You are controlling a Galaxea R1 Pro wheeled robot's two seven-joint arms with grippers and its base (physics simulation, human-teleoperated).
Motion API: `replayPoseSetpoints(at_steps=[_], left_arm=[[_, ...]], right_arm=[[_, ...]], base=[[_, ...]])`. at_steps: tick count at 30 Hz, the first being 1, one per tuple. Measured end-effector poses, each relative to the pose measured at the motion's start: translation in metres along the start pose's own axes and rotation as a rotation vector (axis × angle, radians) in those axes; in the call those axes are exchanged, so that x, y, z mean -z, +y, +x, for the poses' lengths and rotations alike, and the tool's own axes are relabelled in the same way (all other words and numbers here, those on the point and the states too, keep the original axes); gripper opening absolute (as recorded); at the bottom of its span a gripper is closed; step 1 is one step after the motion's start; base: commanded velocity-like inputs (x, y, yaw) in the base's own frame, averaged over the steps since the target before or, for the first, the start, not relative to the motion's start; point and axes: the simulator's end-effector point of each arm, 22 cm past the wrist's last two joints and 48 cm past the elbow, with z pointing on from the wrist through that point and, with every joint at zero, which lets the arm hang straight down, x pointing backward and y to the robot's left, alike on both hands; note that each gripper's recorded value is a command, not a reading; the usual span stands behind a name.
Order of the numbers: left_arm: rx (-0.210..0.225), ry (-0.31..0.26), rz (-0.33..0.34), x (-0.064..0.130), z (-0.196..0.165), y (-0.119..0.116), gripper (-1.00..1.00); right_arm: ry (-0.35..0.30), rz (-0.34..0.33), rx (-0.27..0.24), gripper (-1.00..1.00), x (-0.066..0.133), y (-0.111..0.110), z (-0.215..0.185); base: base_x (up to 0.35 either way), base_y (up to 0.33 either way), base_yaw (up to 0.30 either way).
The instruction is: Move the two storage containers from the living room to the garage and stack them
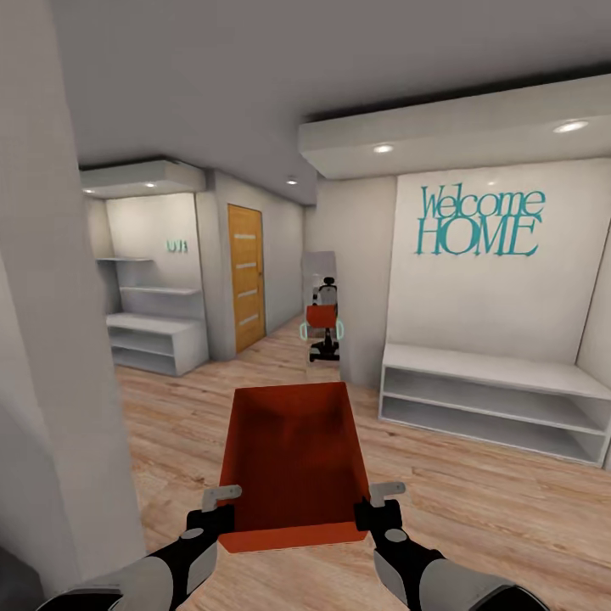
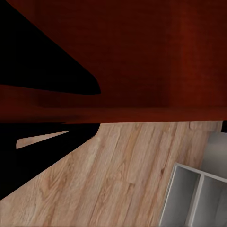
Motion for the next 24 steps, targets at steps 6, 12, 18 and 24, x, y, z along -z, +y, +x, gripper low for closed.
replayPoseSetpoints(at_steps=[6, 12, 18, 24], left_arm=[[0.0, -0.001, 0.0, 0.0, -0.0001, 0.0, -1.0], [0.001, -0.001, 0.0, 0.0, -0.0001, 0.0, -1.0], [0.001, 0.0, 0.0, 0.0, 0.0002, 0.0, -1.0], [0.0, -0.001, 0.0, 0.0, -0.0001, 0.0, -1.0]], right_arm=[[-0.001, 0.0, 0.0, -1.0, 0.0, 0.0, -0.0003], [-0.001, 0.0, 0.001, -1.0, 0.0, 0.0, -0.0004], [0.0, 0.0, 0.001, -1.0, 0.0, 0.0001, -0.0001], [-0.001, 0.0, 0.0, -1.0, 0.0, 0.0, -0.0002]], base=[[0.323, 0.0, 0.0], [0.323, 0.0, 0.0], [0.323, 0.0, 0.0], [0.323, 0.0, 0.0]])
